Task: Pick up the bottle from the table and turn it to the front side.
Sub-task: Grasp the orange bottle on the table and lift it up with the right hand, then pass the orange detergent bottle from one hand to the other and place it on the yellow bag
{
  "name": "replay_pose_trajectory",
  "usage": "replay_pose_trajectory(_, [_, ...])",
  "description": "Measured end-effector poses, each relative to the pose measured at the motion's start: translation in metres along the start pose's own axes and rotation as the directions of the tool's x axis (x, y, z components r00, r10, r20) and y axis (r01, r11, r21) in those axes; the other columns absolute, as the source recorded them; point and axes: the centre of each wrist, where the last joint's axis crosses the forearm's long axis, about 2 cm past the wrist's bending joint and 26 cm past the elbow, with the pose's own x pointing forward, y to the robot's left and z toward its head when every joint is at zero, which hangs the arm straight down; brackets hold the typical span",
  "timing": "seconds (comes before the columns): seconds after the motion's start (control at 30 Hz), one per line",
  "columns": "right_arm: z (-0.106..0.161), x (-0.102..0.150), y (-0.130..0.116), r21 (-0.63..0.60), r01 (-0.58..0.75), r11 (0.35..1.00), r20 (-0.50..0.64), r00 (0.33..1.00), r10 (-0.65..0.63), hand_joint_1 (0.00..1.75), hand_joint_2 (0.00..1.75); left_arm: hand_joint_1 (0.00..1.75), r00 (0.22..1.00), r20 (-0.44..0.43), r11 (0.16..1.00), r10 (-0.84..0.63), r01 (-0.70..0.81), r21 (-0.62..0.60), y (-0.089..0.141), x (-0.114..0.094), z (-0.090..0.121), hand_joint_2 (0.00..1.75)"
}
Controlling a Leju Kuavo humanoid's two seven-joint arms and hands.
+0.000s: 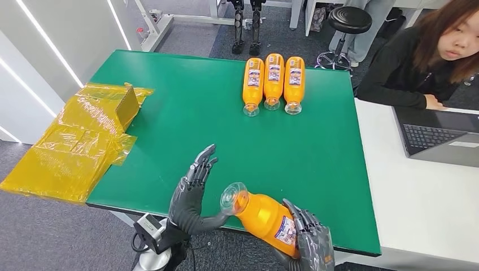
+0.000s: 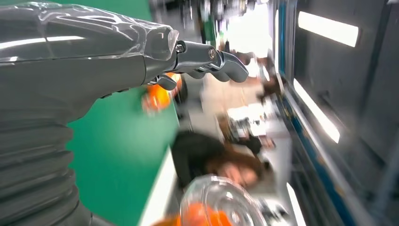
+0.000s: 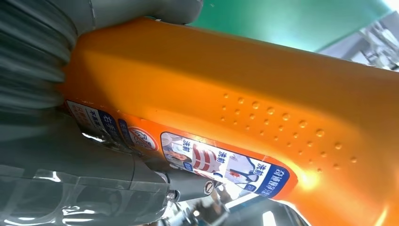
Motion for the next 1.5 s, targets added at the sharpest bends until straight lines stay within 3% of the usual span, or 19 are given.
replay_pose_trajectory(0.17, [-0.016,0.017,0.004,-0.044,0.011,0.999,0.053,0.999,-0.008,1.75,1.75,0.0,0.937,0.002,0.932,0.35,-0.348,-0.103,-0.008,-0.001,-0.011,1.75])
replay_pose_trajectory(0.27, [-0.031,0.022,0.006,-0.079,0.022,0.997,0.074,0.997,-0.016,1.75,1.75,0.0,0.877,-0.008,0.866,0.481,-0.477,-0.15,-0.011,-0.001,-0.02,1.75])
replay_pose_trajectory(0.47, [-0.048,0.027,0.009,-0.107,0.024,0.994,0.04,0.999,-0.02,1.75,1.75,0.0,0.761,-0.065,0.729,0.645,-0.638,-0.247,-0.022,-0.001,-0.031,1.75])
replay_pose_trajectory(0.7, [-0.05,0.028,0.01,-0.109,0.023,0.994,0.033,0.999,-0.02,1.75,1.75,0.0,0.729,-0.091,0.69,0.679,-0.675,-0.26,-0.025,-0.003,-0.035,1.75])
replay_pose_trajectory(0.73, [-0.05,0.029,0.01,-0.109,0.02,0.994,0.034,0.999,-0.016,1.75,1.75,0.13,0.721,-0.092,0.682,0.686,-0.683,-0.261,-0.025,-0.004,-0.035,1.75])
replay_pose_trajectory(0.83, [-0.05,0.03,0.009,-0.11,0.009,0.994,0.031,1.0,-0.006,1.75,1.75,1.43,0.715,-0.101,0.674,0.692,-0.689,-0.266,-0.025,-0.004,-0.038,1.75])
replay_pose_trajectory(0.87, [-0.05,0.03,0.009,-0.111,0.006,0.994,0.026,1.0,-0.004,1.75,1.75,1.74,0.718,-0.105,0.675,0.688,-0.687,-0.268,-0.025,-0.004,-0.039,1.75])
replay_pose_trajectory(1.2, [-0.05,0.031,0.007,-0.115,0.006,0.993,0.001,1.0,-0.006,1.75,1.75,1.75,0.761,-0.112,0.722,0.639,-0.644,-0.253,-0.022,-0.007,-0.042,1.75])
replay_pose_trajectory(1.5, [-0.048,0.032,0.01,-0.068,0.119,0.991,-0.076,0.989,-0.124,1.75,1.75,1.75,0.83,-0.108,0.797,0.547,-0.556,-0.235,-0.017,-0.008,-0.047,1.75])
